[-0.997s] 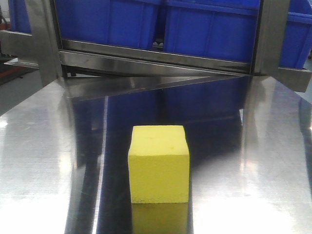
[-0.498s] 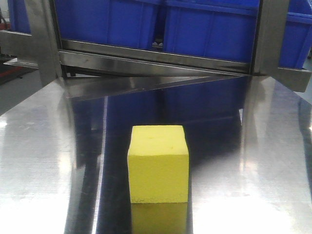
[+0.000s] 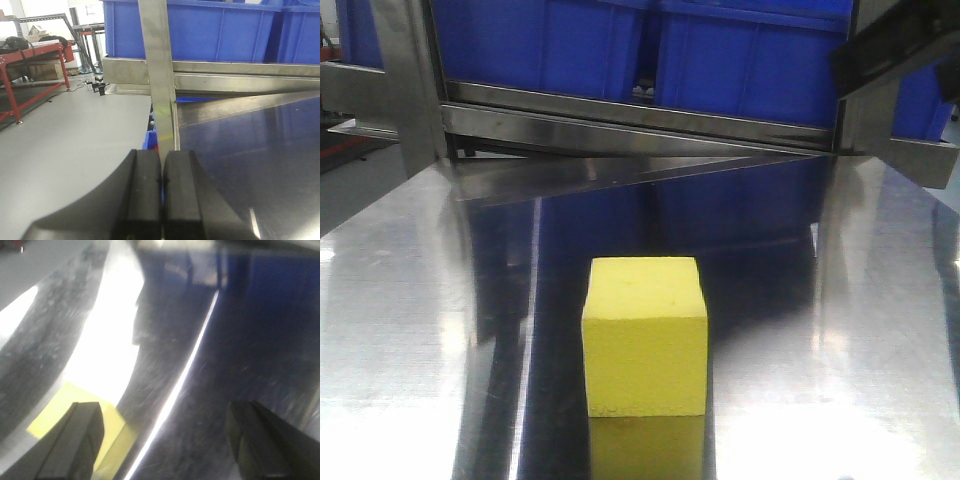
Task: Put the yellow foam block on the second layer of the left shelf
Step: 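Lower the open right gripper down around the yellow foam cube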
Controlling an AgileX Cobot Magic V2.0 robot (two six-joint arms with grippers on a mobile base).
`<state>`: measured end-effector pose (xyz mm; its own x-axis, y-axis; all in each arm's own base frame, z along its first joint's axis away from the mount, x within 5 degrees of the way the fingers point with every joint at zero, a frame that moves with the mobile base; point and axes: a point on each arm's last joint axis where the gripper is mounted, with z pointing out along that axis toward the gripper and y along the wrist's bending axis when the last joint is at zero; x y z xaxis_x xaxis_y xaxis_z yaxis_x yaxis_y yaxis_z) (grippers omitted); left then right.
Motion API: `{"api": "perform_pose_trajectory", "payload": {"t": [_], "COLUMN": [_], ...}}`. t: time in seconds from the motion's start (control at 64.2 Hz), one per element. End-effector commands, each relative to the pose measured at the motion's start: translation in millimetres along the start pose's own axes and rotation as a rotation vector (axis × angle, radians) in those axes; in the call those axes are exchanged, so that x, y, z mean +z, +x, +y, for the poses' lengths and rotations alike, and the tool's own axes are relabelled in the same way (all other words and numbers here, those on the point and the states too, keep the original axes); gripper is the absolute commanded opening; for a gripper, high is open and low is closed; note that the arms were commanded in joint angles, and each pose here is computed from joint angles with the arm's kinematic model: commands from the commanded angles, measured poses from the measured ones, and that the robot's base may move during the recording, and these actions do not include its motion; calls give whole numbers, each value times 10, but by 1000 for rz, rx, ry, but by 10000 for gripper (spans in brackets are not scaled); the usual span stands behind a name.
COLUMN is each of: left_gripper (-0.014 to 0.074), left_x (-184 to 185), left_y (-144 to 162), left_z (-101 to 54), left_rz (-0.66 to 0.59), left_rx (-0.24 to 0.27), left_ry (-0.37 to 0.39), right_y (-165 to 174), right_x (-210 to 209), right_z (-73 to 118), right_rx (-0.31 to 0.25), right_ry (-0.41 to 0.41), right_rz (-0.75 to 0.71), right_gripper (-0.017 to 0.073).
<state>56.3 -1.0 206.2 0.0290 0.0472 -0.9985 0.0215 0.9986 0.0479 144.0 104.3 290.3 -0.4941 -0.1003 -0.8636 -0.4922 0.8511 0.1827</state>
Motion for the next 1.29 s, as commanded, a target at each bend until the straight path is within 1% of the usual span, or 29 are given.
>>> {"api": "perform_pose_trajectory", "payload": {"t": [0.0, 0.062, 0.125, 0.156, 0.202, 0.218, 0.296, 0.327, 0.389, 0.483, 0.53, 0.592, 0.763, 0.997, 1.277], "left_gripper": [136, 136, 136, 136, 136, 136, 136, 136, 136, 136, 136, 136, 136, 136, 136], "left_x": [-10, -10, -10, -10, -10, -10, -10, -10, -10, -10, -10, -10, -10, -10, -10], "left_y": [-1, -1, -1, -1, -1, -1, -1, -1, -1, -1, -1, -1, -1, -1, -1], "left_z": [-9, -9, -9, -9, -9, -9, -9, -9, -9, -9, -9, -9, -9, -9, -9], "left_rz": [-77, -77, -77, -77, -77, -77, -77, -77, -77, -77, -77, -77, -77, -77, -77], "left_rx": [-11, -11, -11, -11, -11, -11, -11, -11, -11, -11, -11, -11, -11, -11, -11], "left_ry": [6, 6, 6, 6, 6, 6, 6, 6, 6, 6, 6, 6, 6, 6, 6], "right_y": [-281, -364, -406, -468, -501, -497, -568, -577, -631, -705, -713, -738, -704, -563, -472], "right_x": [61, 127, 217, 253, 325, 357, 470, 546, 654, 790, 866, 931, 1105, 1230, 1365], "right_z": [140, 224, 303, 343, 390, 401, 473, 504, 557, 638, 684, 745, 898, 1061, 1099], "right_rx": [25, 77, 115, 137, 188, 194, 281, 330, 394, 464, 487, 484, 444, 398, 380], "right_ry": [-37, -41, -31, -29, -1, 4, 56, 88, 122, 164, 182, 195, 218, 210, 216], "right_rz": [-14, 60, 156, 178, 258, 275, 378, 425, 464, 509, 534, 563, 641, 687, 701], "right_gripper": [624, 624, 624, 624, 624, 624, 624, 624, 624, 624, 624, 624, 624, 624, 624]}}
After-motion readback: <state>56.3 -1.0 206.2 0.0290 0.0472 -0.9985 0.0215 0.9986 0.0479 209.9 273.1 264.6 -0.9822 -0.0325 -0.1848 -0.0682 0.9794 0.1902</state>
